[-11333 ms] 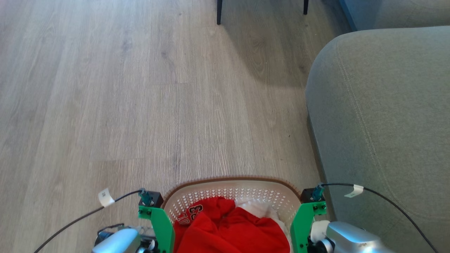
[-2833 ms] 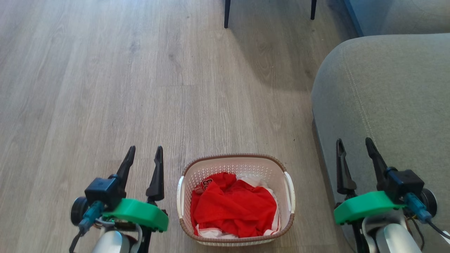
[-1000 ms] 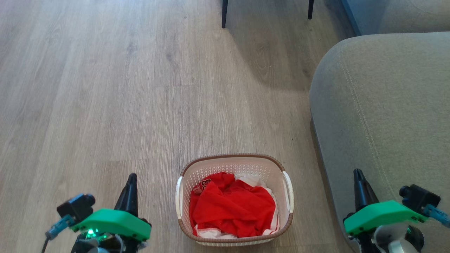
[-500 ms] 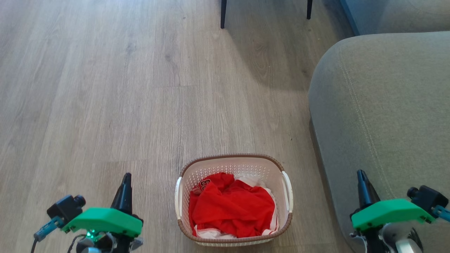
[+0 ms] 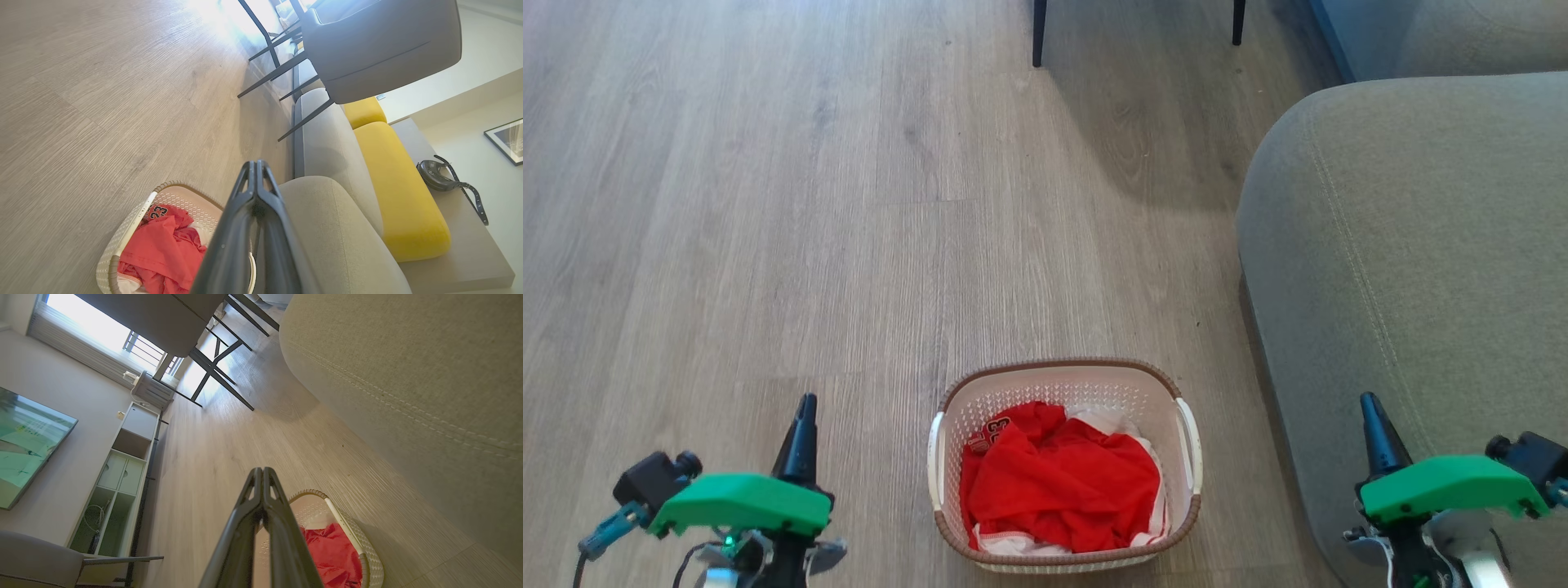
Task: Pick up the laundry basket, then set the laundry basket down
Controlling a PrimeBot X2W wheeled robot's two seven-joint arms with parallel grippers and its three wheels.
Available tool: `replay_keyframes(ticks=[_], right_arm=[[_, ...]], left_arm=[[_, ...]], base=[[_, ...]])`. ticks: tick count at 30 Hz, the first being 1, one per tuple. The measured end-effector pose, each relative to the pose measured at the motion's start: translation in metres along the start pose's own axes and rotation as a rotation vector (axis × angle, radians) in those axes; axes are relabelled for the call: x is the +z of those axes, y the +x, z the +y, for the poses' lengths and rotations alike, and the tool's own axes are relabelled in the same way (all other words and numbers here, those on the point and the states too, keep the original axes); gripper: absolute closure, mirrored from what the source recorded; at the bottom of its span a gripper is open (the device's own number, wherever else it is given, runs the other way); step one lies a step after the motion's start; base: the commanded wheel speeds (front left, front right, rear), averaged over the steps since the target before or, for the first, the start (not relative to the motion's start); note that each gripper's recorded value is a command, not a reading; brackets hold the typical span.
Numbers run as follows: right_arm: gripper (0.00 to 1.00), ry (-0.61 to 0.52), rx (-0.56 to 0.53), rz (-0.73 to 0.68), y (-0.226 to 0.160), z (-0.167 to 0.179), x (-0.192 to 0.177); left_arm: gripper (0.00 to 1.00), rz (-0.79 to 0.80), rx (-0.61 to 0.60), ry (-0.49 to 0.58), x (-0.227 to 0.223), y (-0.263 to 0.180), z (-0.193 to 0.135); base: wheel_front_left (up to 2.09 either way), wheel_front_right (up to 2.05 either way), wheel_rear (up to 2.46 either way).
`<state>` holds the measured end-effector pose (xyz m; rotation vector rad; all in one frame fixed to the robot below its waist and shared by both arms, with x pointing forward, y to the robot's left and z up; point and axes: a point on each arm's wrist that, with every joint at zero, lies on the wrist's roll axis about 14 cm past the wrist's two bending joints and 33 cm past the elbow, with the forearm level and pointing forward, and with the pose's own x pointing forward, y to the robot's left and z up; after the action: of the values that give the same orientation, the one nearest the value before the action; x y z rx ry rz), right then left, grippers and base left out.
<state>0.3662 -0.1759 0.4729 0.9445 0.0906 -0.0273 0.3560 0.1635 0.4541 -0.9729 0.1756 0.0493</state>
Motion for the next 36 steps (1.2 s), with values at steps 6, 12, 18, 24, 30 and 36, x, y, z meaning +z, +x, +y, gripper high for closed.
replay_keyframes(ticks=[6,12,18,24,30,36], right_arm=[[1.00,0.068,-0.013,0.003,0.000,-0.003,0.001],[1.00,0.136,-0.016,0.000,0.002,-0.003,0.004],[1.00,0.205,-0.023,-0.010,0.003,-0.006,0.008],[1.00,0.273,-0.028,-0.009,0.002,-0.008,0.009],[1.00,0.341,-0.033,-0.012,0.002,-0.010,0.011],[1.00,0.410,-0.027,-0.023,0.005,-0.009,0.016]], left_arm=[[1.00,0.000,-0.005,-0.063,0.002,0.002,-0.001],[1.00,-0.006,0.005,-0.130,0.006,0.002,0.002],[1.00,0.000,0.001,-0.193,0.007,0.002,0.002],[1.00,-0.006,-0.007,-0.258,0.012,0.006,0.000],[1.00,-0.010,-0.015,-0.322,0.015,0.007,-0.001],[1.00,-0.011,-0.016,-0.386,0.018,0.007,0.000]], base=[[0.00,0.00,0.00],[0.00,0.00,0.00],[0.00,0.00,0.00],[0.00,0.00,0.00],[0.00,0.00,0.00],[0.00,0.00,0.00]])
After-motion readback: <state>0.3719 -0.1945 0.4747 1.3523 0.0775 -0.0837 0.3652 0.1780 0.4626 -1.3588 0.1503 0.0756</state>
